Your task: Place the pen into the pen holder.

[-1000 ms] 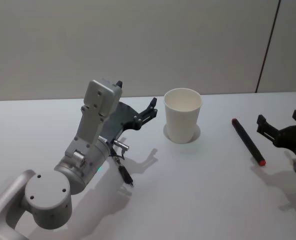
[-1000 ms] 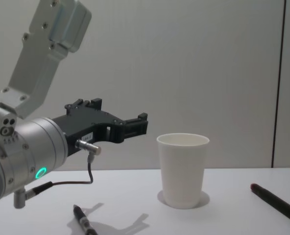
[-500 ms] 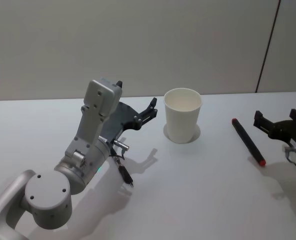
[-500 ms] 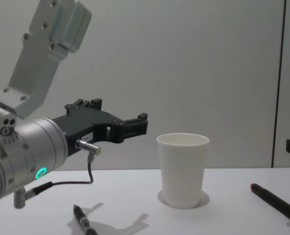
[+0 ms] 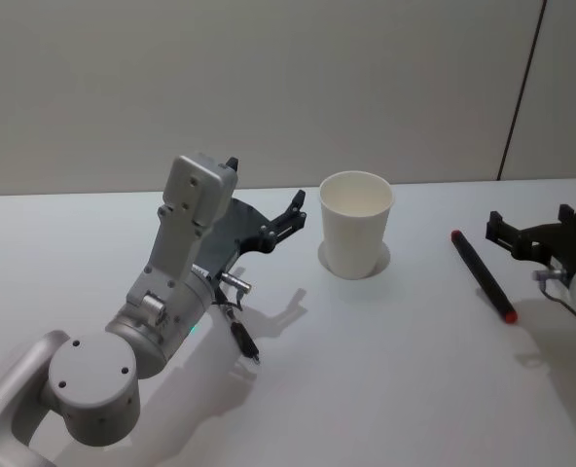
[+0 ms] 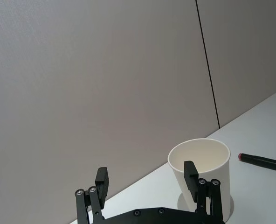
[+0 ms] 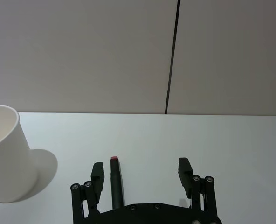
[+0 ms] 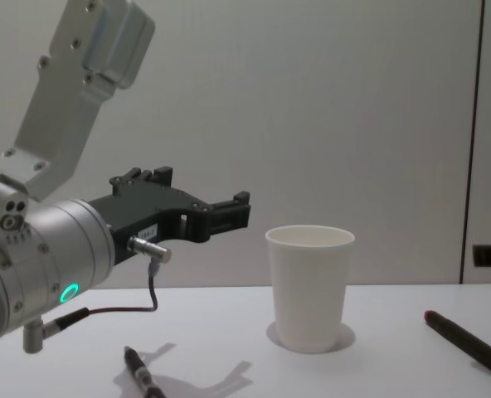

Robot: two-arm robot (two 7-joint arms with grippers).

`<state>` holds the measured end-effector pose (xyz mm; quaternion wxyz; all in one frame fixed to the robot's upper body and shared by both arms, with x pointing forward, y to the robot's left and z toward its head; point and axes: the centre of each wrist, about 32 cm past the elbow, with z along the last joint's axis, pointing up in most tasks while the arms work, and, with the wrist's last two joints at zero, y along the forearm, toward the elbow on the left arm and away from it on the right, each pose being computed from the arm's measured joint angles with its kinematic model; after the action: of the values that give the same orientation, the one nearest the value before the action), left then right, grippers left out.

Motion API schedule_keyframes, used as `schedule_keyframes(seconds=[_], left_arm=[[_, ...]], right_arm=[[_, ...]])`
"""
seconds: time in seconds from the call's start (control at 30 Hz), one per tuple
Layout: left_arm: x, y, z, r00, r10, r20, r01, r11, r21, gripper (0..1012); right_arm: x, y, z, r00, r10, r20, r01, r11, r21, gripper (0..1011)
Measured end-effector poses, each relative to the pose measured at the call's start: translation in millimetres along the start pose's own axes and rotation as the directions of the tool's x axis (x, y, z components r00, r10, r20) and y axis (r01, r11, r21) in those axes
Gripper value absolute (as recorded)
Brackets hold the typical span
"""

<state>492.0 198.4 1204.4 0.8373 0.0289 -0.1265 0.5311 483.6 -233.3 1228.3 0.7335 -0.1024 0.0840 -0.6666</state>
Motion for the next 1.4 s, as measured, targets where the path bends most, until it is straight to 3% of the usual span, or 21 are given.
schedule_keyframes(seconds=[0.3, 0.67, 1.03, 1.4], left_arm=[[0.0, 0.0, 0.0, 1.0000, 0.000, 0.000, 0.000, 1.0000, 0.000, 1003], [0.0, 0.0, 0.0, 1.0000, 0.000, 0.000, 0.000, 1.0000, 0.000, 1002], [0.0, 0.0, 0.0, 1.0000, 0.000, 0.000, 0.000, 1.0000, 0.000, 1003], [0.0, 0.0, 0.0, 1.0000, 0.000, 0.000, 0.000, 1.0000, 0.000, 1003]], right_arm=[[-7.7, 14.7, 1.1, 0.999, -0.009, 0.033, 0.011, 0.999, -0.049, 1001], [-18.8, 27.8, 0.3, 1.000, 0.009, 0.005, -0.009, 0.993, -0.115, 1001], [-27.5, 32.1, -0.5, 1.000, -0.001, -0.020, -0.003, 0.988, -0.157, 1001], [-32.8, 32.5, -3.3, 0.999, -0.035, -0.006, 0.033, 0.983, -0.182, 1001]])
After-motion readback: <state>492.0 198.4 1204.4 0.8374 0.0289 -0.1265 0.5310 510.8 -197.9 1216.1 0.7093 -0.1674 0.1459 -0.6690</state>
